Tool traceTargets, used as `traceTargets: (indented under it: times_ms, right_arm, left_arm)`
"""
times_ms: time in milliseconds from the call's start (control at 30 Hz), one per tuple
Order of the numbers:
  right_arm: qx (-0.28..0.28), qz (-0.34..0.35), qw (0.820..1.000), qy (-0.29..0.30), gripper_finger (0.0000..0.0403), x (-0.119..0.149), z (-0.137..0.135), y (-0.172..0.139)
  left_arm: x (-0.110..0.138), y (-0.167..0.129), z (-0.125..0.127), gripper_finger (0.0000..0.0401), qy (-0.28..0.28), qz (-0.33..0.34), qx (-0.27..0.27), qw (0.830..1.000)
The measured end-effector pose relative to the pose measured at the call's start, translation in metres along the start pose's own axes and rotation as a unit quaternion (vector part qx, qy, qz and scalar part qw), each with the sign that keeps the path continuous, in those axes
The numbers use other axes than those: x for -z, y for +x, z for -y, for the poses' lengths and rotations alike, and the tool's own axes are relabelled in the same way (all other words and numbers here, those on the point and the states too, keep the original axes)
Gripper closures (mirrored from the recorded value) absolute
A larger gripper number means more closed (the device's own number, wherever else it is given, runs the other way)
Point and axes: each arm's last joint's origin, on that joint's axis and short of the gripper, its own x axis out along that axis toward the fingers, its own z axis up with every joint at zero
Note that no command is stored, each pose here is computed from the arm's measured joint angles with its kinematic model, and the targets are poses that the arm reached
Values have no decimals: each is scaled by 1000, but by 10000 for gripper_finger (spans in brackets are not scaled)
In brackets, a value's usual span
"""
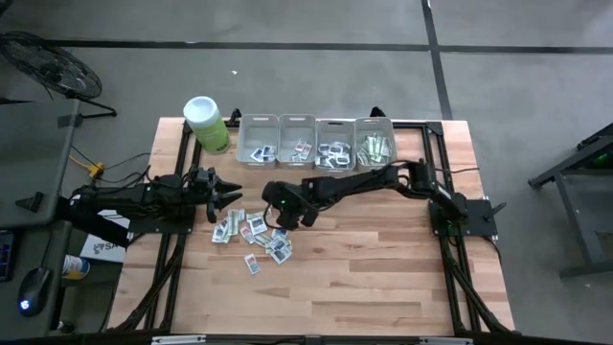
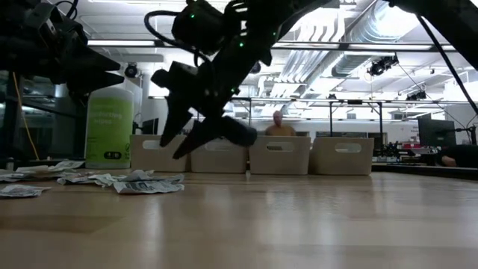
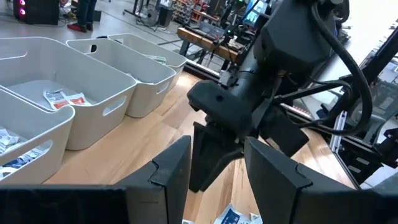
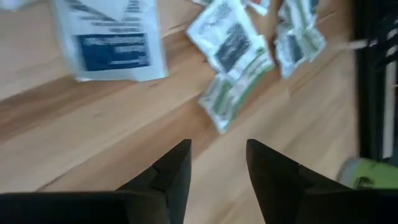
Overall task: Pick & Place First Aid Supplies
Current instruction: Put the bandage into the right gray bin
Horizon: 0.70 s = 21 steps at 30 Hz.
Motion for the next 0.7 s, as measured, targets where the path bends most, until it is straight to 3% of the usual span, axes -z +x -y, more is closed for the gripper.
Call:
traceTargets:
  times_ms: [333, 700]
  right_arm:
    - [38, 7, 998, -45, 258, 1, -7, 33]
    - [66, 30, 996, -46, 262, 0, -10, 51]
  left_arm:
    - [0, 0, 0, 251, 0, 0, 0, 1000]
    - [0, 0, 0, 251, 0, 0, 0, 1000]
